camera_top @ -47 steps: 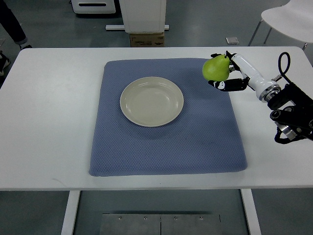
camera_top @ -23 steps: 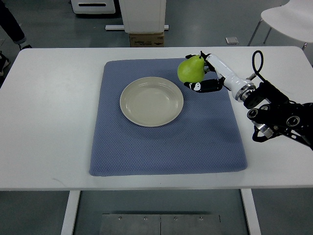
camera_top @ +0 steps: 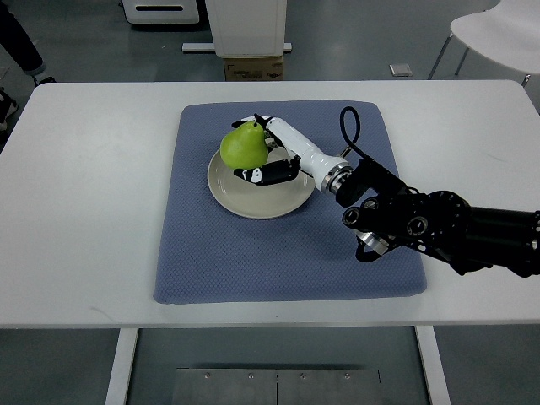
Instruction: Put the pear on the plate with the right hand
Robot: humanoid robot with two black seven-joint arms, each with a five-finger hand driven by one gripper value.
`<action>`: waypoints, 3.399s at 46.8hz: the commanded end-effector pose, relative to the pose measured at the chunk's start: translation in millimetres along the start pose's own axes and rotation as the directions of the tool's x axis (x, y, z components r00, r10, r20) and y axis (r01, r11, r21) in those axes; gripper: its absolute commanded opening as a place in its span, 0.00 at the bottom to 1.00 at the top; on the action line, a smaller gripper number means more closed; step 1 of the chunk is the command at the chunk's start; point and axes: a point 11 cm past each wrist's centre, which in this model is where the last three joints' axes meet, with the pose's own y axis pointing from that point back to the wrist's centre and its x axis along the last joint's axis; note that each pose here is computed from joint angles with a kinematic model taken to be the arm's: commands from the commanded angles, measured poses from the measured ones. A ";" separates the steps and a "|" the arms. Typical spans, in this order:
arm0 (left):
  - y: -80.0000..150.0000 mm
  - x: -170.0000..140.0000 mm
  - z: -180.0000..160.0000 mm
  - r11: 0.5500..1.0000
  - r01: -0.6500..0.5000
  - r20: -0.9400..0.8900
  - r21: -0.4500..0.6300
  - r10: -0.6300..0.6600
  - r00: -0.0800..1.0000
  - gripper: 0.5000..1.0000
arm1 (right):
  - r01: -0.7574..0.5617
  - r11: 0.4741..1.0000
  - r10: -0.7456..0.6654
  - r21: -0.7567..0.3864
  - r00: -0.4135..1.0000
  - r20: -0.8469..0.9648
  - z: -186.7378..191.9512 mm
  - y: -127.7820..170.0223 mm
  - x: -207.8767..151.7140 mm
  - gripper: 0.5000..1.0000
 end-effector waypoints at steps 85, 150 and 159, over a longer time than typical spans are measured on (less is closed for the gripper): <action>0.0 -0.1 0.2 1.000 0.000 0.000 0.000 0.000 1.000 1.00 | -0.185 0.982 0.188 -0.038 0.979 0.083 21.8 10.3 59.9 1.00; 0.0 -0.1 0.2 1.000 0.000 0.000 0.000 0.000 1.000 1.00 | -0.544 0.770 0.617 -0.334 0.501 0.606 128.2 95.8 158.2 1.00; 0.0 -0.1 0.2 1.000 0.000 0.000 0.000 0.000 1.000 1.00 | -0.471 0.779 0.601 -0.415 0.372 0.707 152.6 96.5 152.6 1.00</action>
